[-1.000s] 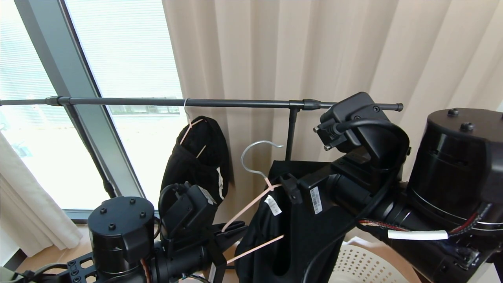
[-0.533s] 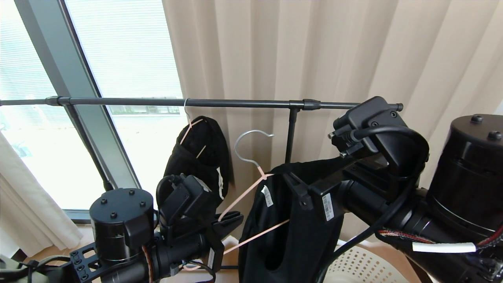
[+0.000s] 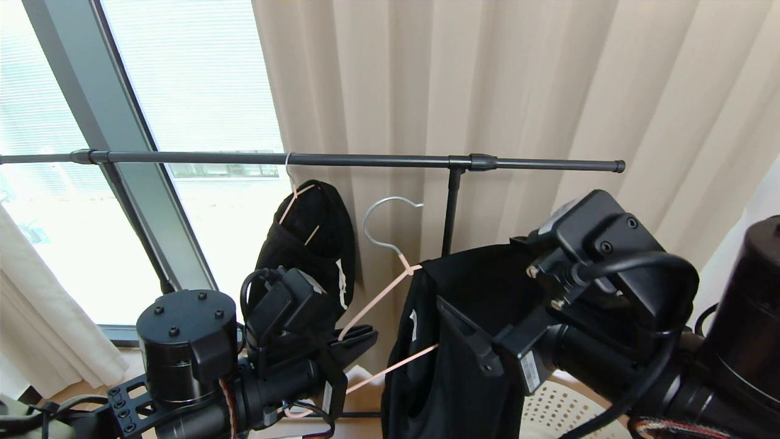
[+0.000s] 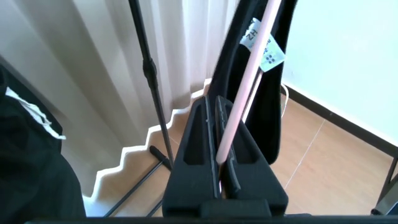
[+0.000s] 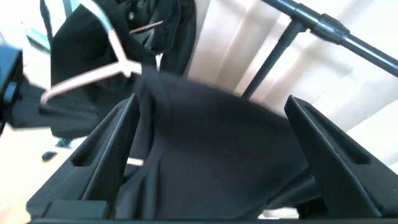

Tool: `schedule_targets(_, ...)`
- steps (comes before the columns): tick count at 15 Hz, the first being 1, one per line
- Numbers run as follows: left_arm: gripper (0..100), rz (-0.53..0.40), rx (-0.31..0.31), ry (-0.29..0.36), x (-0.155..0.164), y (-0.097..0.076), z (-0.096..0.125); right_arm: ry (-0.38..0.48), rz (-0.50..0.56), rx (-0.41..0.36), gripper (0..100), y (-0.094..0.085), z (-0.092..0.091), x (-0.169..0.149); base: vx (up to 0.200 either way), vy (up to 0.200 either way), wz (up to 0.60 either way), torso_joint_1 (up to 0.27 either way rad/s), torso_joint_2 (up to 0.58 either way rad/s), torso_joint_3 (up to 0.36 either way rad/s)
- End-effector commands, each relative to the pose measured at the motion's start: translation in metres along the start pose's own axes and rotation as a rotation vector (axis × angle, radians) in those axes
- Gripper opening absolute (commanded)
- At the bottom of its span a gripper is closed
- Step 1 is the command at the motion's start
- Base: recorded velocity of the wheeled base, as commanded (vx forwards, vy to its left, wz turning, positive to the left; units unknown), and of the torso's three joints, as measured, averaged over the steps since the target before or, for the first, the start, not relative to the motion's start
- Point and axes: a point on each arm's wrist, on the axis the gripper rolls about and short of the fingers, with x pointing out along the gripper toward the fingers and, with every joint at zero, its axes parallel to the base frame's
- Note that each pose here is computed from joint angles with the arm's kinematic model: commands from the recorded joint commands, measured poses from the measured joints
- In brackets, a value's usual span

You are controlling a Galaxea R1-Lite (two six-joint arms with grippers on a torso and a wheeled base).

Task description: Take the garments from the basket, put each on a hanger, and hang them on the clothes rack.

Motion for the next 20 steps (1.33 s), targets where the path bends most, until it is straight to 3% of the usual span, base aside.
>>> schedule_targets(1,0,0.009,-0.001,0.009,-0.002,0.003,-0.003,-0.01,0.028,-0.023,100,-0.008,-0.006,-0.014,0.0,0.0,0.0,0.0,0.0,0.0)
schedule_targets(2,0,0.01,-0.002,0.012,-0.002,0.003,-0.003,-0.01,0.035,-0.032,100,-0.009,-0.007,-0.015,0.0,0.0,0.0,0.0,0.0,0.0)
schedule_targets(5,0,0.019,0.011,0.02,-0.004,0.008,-0.006,0.032,0.055,-0.093,100,-0.041,-0.008,-0.024,0.0,0.0,0.0,0.0,0.0,0.0)
schedule_targets(7,0,-0.016,0.06,0.047,-0.01,0.014,-0.014,0.113,0.158,-0.141,100,-0.073,0.002,-0.037,0.0,0.0,0.0,0.0,0.0,0.0)
schedule_targets(9,0,-0.024,0.078,0.055,-0.012,0.015,-0.016,0.139,0.194,-0.156,100,-0.081,0.005,-0.039,0.0,0.0,0.0,0.0,0.0,0.0)
schedule_targets(10,0,-0.038,0.121,0.077,-0.016,0.015,-0.022,0.215,0.311,-0.236,100,-0.104,0.007,-0.038,0.0,0.0,0.0,0.0,0.0,0.0)
schedule_targets(12,0,-0.04,0.13,0.083,-0.016,0.015,-0.024,0.243,0.474,-0.287,100,-0.116,0.01,-0.034,0.0,0.0,0.0,0.0,0.0,0.0)
schedule_targets(16,0,-0.046,0.132,0.087,-0.018,0.012,-0.025,0.271,0.707,-0.314,100,-0.125,0.009,-0.006,0.0,0.0,0.0,0.0,0.0,0.0)
schedule_targets(20,0,-0.049,0.148,0.077,-0.021,0.012,-0.023,0.322,0.792,-0.283,100,-0.12,-0.006,0.025,0.0,0.0,0.0,0.0,0.0,0.0)
